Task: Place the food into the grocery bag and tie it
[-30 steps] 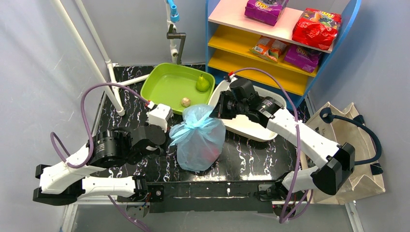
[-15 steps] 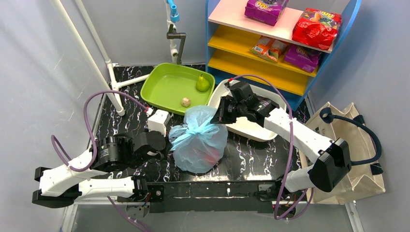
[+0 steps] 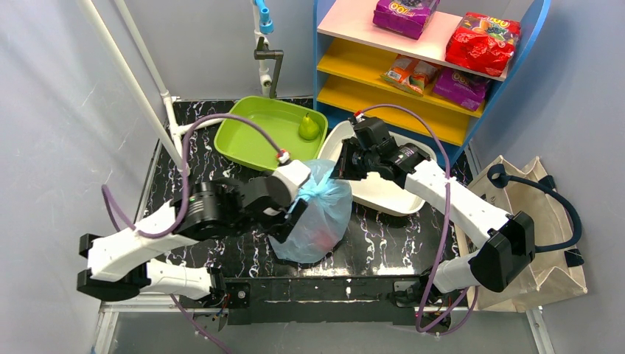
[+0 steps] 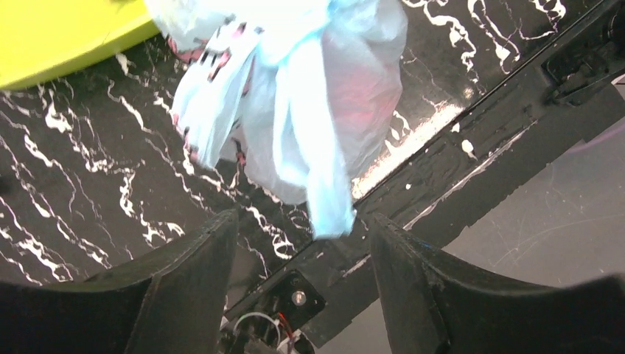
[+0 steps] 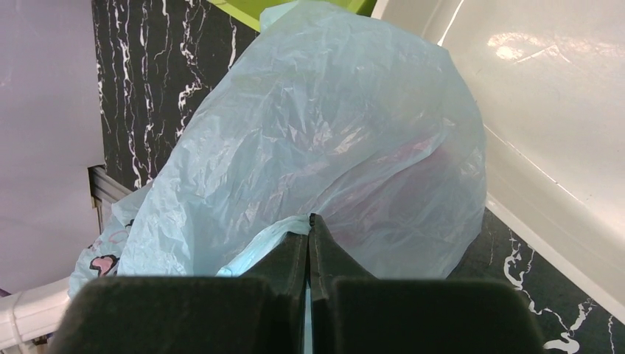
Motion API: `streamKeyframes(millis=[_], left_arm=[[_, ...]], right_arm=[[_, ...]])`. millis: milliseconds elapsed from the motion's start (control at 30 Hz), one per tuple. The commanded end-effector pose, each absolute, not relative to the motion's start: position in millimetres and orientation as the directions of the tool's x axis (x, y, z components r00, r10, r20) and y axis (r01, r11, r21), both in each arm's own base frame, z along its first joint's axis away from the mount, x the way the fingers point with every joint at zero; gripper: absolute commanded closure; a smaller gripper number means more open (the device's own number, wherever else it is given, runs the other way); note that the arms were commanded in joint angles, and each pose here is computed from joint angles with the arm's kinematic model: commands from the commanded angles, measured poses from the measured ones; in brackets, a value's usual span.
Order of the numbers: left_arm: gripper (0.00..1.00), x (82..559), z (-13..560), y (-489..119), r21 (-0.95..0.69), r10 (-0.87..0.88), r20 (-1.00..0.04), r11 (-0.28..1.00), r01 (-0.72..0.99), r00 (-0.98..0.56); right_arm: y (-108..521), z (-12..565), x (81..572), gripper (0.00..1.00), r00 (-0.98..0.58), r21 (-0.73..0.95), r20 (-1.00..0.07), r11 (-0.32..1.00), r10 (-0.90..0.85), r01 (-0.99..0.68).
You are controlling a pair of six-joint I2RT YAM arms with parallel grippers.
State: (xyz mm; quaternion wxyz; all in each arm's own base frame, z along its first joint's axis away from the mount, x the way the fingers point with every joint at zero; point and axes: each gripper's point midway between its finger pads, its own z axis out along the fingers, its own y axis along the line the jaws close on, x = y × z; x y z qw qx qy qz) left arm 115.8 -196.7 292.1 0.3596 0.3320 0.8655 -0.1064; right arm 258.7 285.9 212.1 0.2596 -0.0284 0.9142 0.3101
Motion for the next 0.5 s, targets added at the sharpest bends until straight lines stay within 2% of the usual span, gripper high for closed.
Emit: streamKeyframes(millis=[0,133,300,467], left_arm=[[0.38,126,303,-232,0.08,0.53,-0.708,0.717,0.692,-0.467],[0.43,137,300,-243,0.122,0.542,-0.696,0.735,0.667,-0.471],[0.54,150,296,-248,0.127,0.522,-0.693,0.767,0.629,-0.497],[0.58,160,294,-245,0.103,0.491,-0.694,0.792,0.601,-0.528]], right_arm=[[289,237,265,0.99,-0.83,0.558,-0.545,0.789,0.115,-0.256],[288,238,264,0.99,-0.83,0.556,-0.547,0.79,0.113,-0.259],[288,239,262,0.99,-0.831,0.559,-0.546,0.786,0.109,-0.264],[288,239,261,0.99,-0.83,0.559,-0.547,0.785,0.107,-0.267]])
